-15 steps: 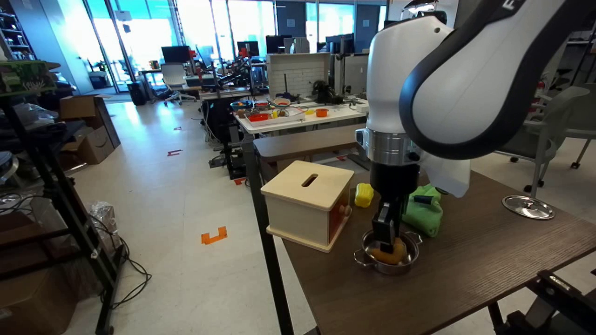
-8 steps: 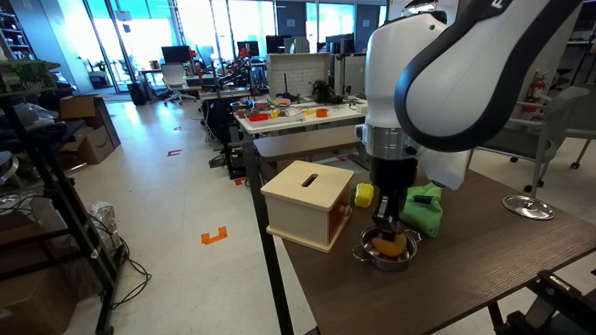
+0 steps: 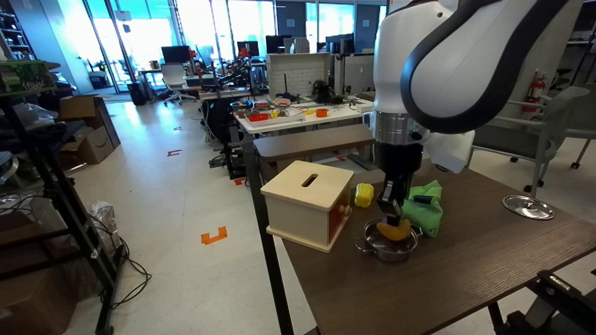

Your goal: Take the plush toy out of the silver pot

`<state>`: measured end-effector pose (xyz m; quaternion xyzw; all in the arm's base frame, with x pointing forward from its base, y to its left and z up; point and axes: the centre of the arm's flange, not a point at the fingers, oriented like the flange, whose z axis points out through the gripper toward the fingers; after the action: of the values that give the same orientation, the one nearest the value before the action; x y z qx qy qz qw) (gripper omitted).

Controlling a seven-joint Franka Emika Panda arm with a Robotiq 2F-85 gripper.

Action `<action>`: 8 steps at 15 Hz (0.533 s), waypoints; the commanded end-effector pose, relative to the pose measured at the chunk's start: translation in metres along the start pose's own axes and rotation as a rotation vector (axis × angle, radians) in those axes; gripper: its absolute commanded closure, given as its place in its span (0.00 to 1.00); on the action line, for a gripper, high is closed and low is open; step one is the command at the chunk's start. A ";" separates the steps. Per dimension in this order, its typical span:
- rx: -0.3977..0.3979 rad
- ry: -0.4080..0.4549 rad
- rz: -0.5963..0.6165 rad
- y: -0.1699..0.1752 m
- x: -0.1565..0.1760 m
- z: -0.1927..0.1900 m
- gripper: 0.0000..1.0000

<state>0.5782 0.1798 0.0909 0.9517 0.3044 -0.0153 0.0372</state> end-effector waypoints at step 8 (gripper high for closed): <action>-0.072 0.069 0.125 0.088 -0.042 -0.116 0.98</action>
<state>0.5890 0.1345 0.1798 0.9606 0.2726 0.0166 0.0520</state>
